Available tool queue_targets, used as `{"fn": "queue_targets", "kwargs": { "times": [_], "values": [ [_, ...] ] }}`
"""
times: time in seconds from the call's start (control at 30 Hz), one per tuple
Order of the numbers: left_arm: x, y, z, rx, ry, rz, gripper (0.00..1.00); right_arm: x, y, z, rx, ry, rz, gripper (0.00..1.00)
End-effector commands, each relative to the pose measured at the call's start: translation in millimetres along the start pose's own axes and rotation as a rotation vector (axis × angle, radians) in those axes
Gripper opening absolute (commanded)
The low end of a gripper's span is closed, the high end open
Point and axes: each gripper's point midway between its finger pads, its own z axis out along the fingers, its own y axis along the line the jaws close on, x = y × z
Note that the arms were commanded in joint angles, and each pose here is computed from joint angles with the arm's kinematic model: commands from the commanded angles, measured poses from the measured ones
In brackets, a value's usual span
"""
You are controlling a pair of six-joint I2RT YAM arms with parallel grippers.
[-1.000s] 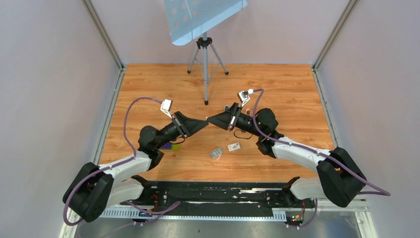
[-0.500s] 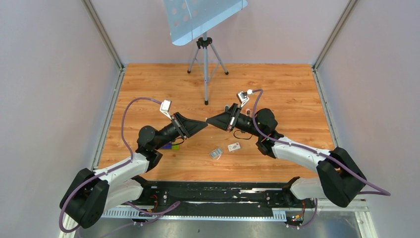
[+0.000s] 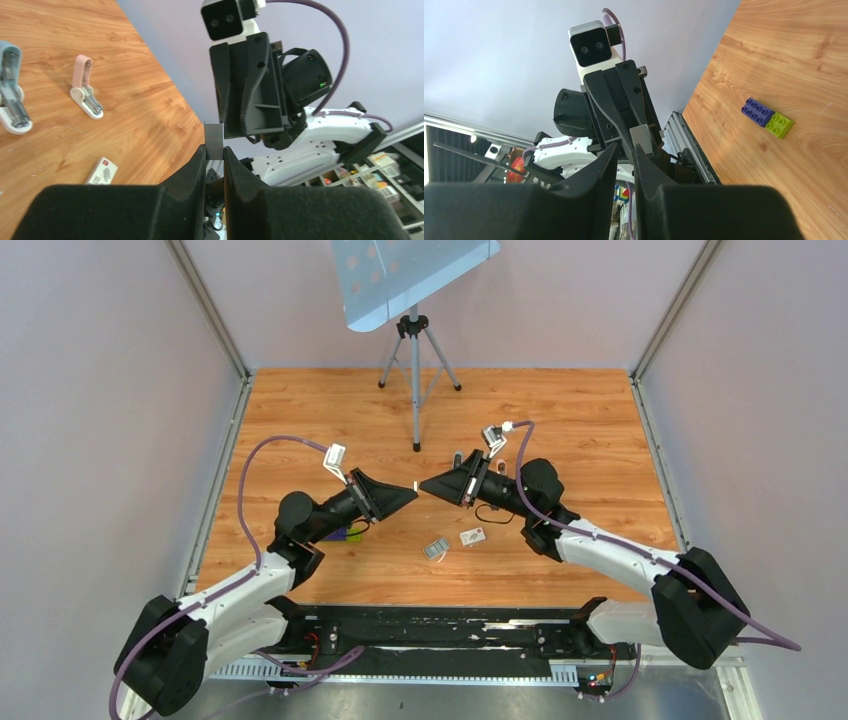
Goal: Load the staples into the stapler
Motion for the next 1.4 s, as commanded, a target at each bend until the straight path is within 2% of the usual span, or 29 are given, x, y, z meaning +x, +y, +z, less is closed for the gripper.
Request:
{"fn": "queue_targets", "kwargs": {
  "times": [0.0, 0.17, 0.27, 0.53, 0.63, 0.7, 0.83, 0.93, 1.1, 1.37],
  "values": [
    [3, 13, 1, -0.088, 0.051, 0.089, 0.15, 2, 0, -6, 0.029, -0.014, -0.037, 0.23],
    [6, 41, -6, -0.254, 0.119, 0.19, 0.17, 0, -13, -17, 0.12, -0.043, -0.095, 0.25],
    [7, 58, -13, -0.353, 0.157, 0.238, 0.16, -7, -30, -29, 0.242, -0.067, -0.177, 0.3],
    [11, 81, -16, -0.442, 0.212, 0.296, 0.15, -49, -120, -99, 0.813, -0.176, -0.479, 0.67],
    [15, 95, -15, -0.499, 0.247, 0.321, 0.15, -62, -150, -116, 0.912, -0.153, -0.504, 0.73],
    [20, 104, -16, -0.535, 0.292, 0.353, 0.16, -65, -165, -113, 0.921, -0.088, -0.531, 0.67],
    [26, 123, -17, -0.587, 0.339, 0.372, 0.16, -58, -206, -94, 0.942, 0.103, -0.51, 0.47],
    [27, 135, -20, -0.634, 0.349, 0.376, 0.15, -62, -230, -84, 0.978, 0.153, -0.492, 0.37],
    [25, 162, -40, -0.803, 0.377, 0.397, 0.13, -77, -257, -77, 1.052, 0.14, -0.494, 0.32],
    [32, 173, -41, -0.82, 0.396, 0.388, 0.13, -76, -286, -76, 1.1, 0.148, -0.486, 0.32]
  ]
}}
